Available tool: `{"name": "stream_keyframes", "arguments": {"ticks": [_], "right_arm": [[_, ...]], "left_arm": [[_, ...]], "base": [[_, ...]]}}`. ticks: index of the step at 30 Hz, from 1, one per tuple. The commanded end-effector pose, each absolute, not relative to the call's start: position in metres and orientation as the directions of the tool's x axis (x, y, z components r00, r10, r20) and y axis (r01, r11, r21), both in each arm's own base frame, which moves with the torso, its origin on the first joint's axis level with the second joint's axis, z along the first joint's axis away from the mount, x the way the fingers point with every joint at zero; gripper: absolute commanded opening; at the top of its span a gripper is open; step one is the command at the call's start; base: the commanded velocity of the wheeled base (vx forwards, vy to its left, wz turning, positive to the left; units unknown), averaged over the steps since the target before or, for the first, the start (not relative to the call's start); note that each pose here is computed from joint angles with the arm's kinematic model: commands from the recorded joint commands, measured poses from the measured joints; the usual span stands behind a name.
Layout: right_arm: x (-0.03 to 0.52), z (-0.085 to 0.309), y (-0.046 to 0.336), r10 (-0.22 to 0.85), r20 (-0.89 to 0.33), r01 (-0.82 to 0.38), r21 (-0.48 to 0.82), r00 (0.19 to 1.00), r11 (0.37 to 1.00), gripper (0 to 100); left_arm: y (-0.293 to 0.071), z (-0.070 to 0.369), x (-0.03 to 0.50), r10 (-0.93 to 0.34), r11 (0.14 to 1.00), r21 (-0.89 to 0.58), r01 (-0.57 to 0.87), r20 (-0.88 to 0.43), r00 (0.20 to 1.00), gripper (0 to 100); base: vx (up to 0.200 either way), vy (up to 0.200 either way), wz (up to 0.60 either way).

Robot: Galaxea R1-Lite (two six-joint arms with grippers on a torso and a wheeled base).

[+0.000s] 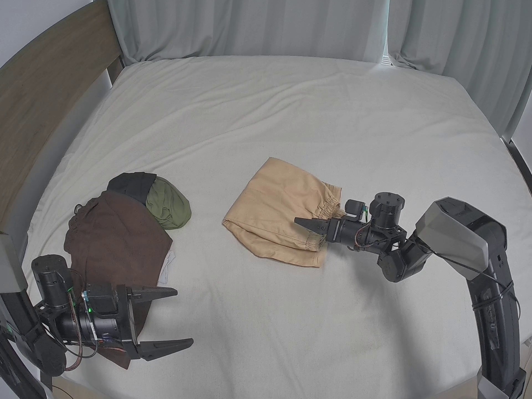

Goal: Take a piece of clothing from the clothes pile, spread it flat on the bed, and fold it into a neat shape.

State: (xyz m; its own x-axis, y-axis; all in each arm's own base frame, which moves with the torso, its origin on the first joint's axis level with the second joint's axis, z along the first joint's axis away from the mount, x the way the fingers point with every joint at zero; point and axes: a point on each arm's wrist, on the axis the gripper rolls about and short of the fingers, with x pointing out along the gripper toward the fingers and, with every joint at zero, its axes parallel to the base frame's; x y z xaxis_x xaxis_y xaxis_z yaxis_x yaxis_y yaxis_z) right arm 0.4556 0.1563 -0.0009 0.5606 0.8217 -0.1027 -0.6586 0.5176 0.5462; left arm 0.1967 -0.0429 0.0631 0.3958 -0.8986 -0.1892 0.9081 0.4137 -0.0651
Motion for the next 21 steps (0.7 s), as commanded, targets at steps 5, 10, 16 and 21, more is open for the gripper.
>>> {"name": "stream_keyframes", "arguments": {"ticks": [5, 10, 16, 21], "right_arm": [[0.435, 0.078, 0.148, 0.822, -0.007, -0.717, 0.484, 0.569, 0.501, 100], [0.381, 0.135, 0.135, 0.826, 0.013, -0.769, 0.374, 0.563, 0.518, 100], [0.318, 0.149, 0.124, 0.839, -0.047, -0.813, 0.224, 0.543, 0.538, 100], [0.264, 0.156, 0.102, 0.789, -0.133, -0.789, 0.065, 0.600, 0.611, 100]], "left_arm": [[-0.049, 0.064, 0.192, -0.911, 0.386, -0.077, 0.919, -0.191, 0.366, 100], [-0.057, 0.066, 0.190, -0.927, 0.346, -0.070, 0.936, -0.182, 0.329, 100], [-0.061, 0.070, 0.188, -0.933, 0.328, -0.055, 0.943, -0.173, 0.315, 100], [-0.066, 0.072, 0.185, -0.940, 0.307, -0.047, 0.951, -0.173, 0.295, 100]], "base": [[0.000, 0.000, 0.00], [0.000, 0.000, 0.00], [0.000, 0.000, 0.00], [0.000, 0.000, 0.00]]}}
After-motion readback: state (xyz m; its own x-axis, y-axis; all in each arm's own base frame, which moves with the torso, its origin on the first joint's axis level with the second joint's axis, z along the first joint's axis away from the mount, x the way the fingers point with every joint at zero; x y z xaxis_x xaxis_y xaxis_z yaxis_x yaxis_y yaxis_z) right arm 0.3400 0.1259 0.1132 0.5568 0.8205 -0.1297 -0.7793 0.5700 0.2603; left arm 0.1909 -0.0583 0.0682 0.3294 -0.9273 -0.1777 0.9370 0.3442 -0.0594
